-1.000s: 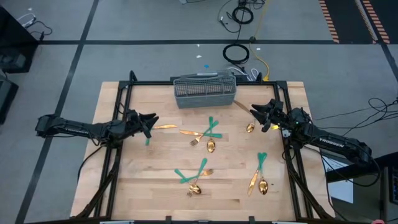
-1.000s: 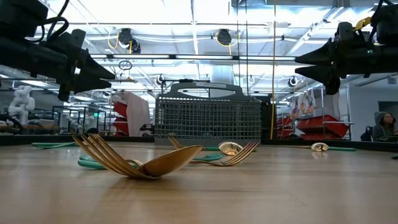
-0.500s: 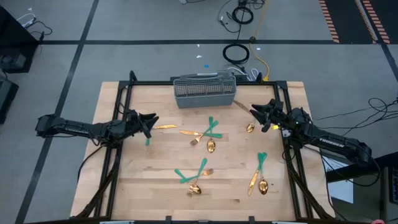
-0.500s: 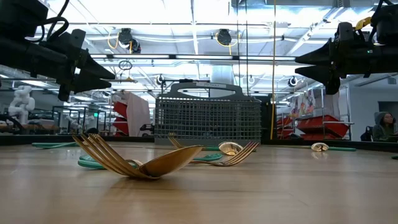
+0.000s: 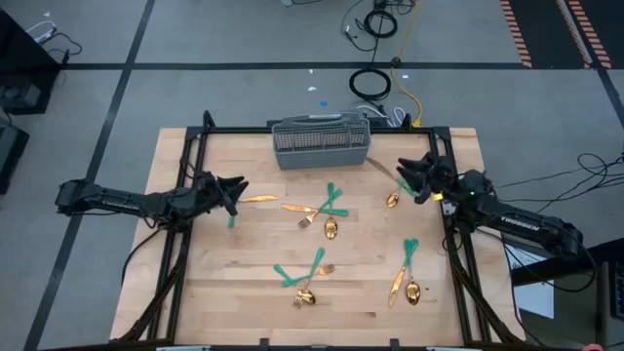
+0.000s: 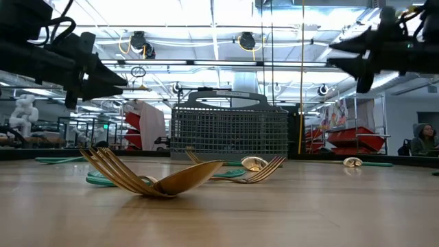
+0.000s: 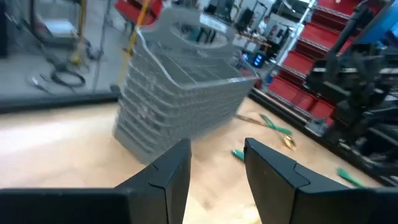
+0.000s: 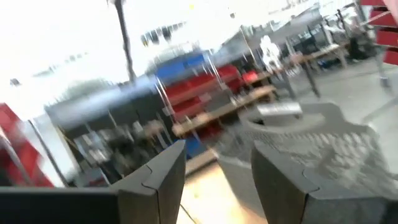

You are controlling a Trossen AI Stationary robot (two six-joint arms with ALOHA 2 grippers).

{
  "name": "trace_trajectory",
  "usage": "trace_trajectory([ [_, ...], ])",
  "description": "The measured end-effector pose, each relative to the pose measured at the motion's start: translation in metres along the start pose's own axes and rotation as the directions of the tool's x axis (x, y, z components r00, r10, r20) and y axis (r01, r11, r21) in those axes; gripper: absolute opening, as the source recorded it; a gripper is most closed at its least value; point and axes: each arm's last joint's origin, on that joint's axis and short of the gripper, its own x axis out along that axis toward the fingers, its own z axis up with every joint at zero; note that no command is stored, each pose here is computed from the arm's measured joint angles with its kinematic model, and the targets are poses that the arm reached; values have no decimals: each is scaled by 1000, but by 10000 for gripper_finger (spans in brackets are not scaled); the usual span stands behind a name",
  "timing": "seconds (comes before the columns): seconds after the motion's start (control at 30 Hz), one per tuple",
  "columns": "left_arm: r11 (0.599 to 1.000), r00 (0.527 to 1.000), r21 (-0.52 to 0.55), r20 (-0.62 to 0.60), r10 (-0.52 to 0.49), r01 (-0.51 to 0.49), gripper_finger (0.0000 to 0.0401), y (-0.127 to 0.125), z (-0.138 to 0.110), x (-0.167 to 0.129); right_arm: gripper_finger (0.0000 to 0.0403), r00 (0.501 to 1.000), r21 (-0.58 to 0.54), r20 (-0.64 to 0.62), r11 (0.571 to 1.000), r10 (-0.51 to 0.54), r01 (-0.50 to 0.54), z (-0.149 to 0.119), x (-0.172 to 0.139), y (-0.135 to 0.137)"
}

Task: Sort silverware
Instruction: Put the gold fork into the left section of the gray utensil holder

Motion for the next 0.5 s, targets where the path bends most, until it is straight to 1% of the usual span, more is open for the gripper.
trace_trajectory([
  [0.07,1000,1000,25,8,9,-9,154,0,1,0,169,998,57,52,998,28,-31,5,0,3],
  [0.1,1000,999,16,23,24,-24,154,1,2,0,169,996,79,75,996,41,-47,7,0,4],
  [0.17,997,997,-58,42,58,-55,154,2,3,1,169,993,134,106,988,58,-72,10,-1,6],
  [0.23,987,997,-152,58,60,-50,154,2,4,1,169,991,177,116,980,72,-92,11,-1,7],
  [0.27,983,996,-176,69,57,-44,154,2,6,1,169,990,184,118,978,77,-98,12,-1,7],
  [0.33,980,995,-194,82,52,-35,154,1,7,1,169,988,170,119,978,97,-116,16,0,9],
  [0.43,975,992,-217,110,64,-39,154,1,10,1,169,985,115,133,985,113,-129,30,3,18],
  [0.47,969,989,-248,139,56,-20,154,0,13,1,169,986,87,124,989,112,-123,36,5,21],
  [0.5,960,984,-280,177,26,25,154,-2,18,0,169,989,57,105,992,107,-113,43,6,25],
])
